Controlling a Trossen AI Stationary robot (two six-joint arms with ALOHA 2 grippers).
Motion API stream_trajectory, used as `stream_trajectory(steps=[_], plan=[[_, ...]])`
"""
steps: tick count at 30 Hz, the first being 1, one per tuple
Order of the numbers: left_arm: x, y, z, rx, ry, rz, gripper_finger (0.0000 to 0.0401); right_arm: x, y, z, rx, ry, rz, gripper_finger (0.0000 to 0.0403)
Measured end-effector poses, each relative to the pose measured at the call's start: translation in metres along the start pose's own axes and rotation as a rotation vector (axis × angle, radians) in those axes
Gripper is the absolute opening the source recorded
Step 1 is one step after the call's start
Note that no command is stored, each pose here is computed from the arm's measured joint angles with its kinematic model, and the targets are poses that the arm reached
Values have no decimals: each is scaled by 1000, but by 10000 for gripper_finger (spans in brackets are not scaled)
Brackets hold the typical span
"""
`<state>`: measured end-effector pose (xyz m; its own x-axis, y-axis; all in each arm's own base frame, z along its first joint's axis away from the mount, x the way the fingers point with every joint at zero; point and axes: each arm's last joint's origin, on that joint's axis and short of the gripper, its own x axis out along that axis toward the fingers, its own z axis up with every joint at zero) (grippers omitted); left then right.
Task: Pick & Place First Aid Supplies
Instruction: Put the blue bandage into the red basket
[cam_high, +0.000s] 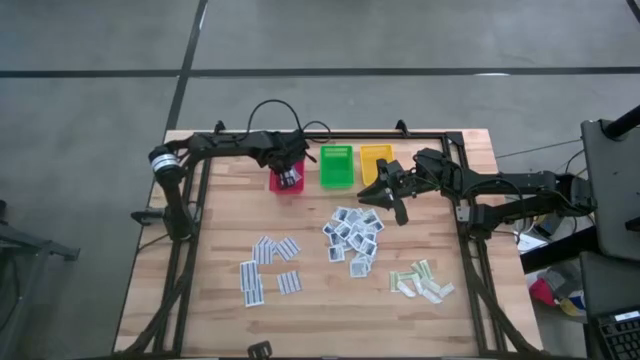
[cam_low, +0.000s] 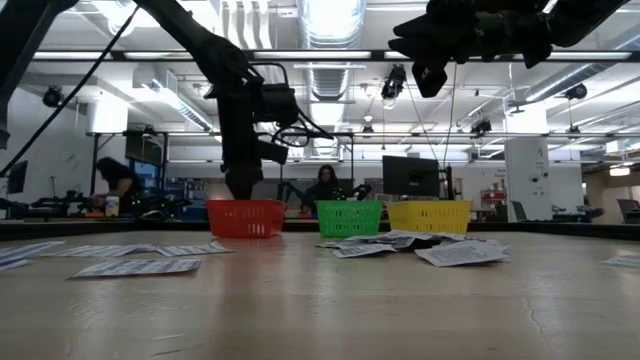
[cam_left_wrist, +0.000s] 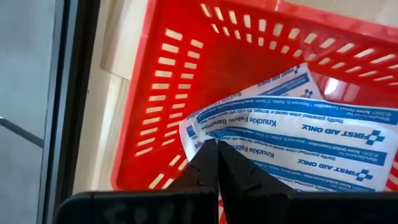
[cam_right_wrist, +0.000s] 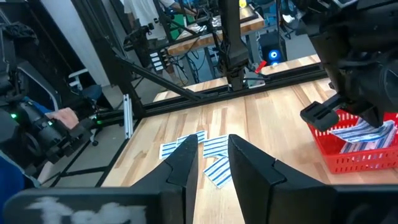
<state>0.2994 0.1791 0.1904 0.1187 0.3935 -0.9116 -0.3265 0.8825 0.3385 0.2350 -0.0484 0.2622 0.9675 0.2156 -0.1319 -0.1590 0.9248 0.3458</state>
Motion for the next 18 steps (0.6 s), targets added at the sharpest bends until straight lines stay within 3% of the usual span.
stream_trajectory(steps=[4, 12, 15, 18], plan=[[-2, 0, 0, 8, -6, -7, 16, 0, 0, 0, 0, 0, 0, 77], [-6, 1, 0, 22, -12, 5, 108, 0, 0, 0, 0, 0, 0, 69], [-26, 7, 0, 31, -4, 38, 130, 0, 0, 0, 0, 0, 0, 73], [-64, 18, -3, -31, 15, 55, 140, 0, 0, 0, 0, 0, 0, 78]])
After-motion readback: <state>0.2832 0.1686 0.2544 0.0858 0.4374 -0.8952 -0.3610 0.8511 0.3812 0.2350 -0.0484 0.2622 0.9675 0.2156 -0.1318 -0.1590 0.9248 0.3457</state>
